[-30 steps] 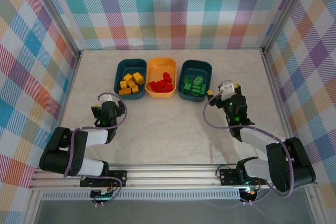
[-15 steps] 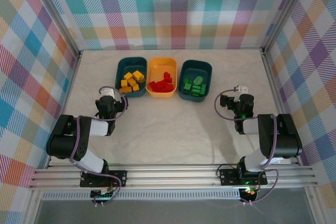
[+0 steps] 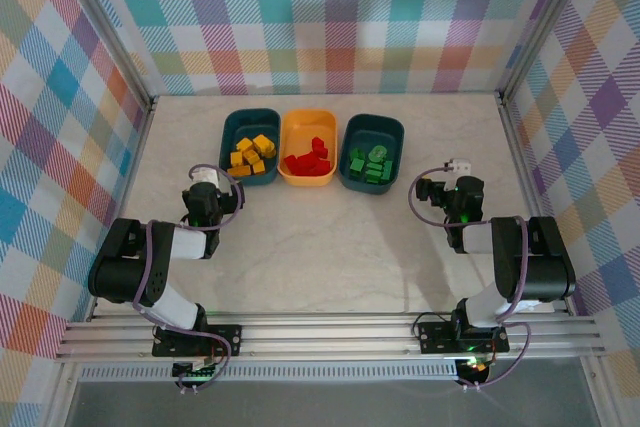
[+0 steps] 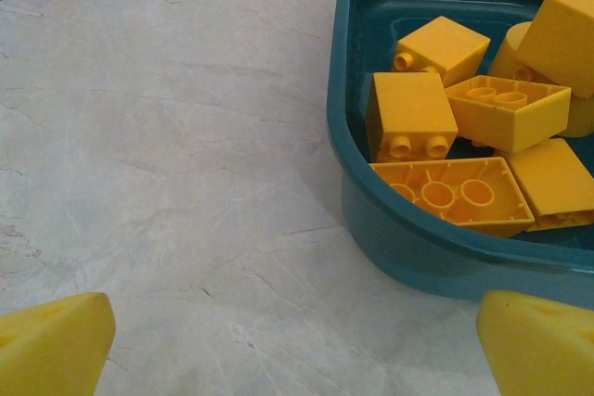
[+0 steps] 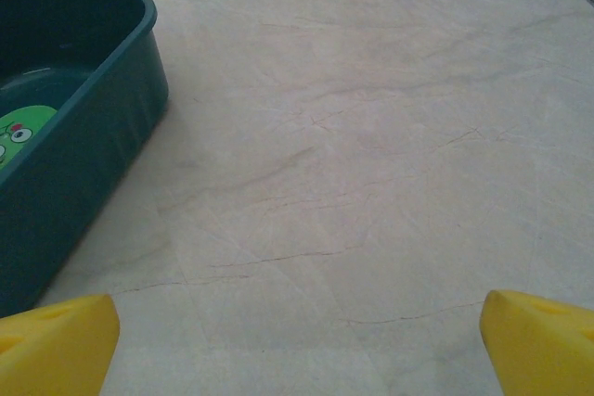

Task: Sort the legos into containers by color

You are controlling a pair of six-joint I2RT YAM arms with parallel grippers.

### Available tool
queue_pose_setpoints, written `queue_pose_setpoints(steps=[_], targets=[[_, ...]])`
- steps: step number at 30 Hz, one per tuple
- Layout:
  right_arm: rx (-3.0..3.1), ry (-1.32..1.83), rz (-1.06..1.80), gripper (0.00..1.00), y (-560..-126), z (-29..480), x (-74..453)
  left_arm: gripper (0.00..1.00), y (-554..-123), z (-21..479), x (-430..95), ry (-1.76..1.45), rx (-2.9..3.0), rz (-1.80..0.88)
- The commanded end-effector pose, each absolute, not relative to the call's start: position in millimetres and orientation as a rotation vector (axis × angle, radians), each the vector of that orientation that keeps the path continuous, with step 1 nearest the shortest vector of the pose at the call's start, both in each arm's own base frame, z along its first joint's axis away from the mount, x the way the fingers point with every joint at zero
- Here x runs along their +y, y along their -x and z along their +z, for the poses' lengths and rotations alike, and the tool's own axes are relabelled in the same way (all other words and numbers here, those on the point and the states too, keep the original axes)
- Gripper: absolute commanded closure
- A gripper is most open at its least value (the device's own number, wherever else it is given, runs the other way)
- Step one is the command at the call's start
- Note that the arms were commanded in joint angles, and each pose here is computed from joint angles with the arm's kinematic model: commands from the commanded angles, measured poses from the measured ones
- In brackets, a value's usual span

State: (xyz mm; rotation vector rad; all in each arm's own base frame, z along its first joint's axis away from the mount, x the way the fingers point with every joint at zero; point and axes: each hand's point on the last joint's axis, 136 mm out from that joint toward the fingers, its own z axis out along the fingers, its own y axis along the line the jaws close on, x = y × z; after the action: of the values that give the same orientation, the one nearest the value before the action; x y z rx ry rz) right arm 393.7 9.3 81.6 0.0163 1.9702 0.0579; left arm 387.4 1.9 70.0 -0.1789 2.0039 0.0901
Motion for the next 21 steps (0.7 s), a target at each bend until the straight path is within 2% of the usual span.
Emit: queue_pose_setpoints(steps=[1,21], targets=[[1.943,0.003,0.088,0.00,-397.8,91.8,16.3,0.00,-394.5,80.9,1.1,0.169,1.964,0.085],[1.940,0.026,0.100,0.00,-397.3,92.5,20.4,0.00,-394.8,81.2,0.7,0.166,1.964,0.086]])
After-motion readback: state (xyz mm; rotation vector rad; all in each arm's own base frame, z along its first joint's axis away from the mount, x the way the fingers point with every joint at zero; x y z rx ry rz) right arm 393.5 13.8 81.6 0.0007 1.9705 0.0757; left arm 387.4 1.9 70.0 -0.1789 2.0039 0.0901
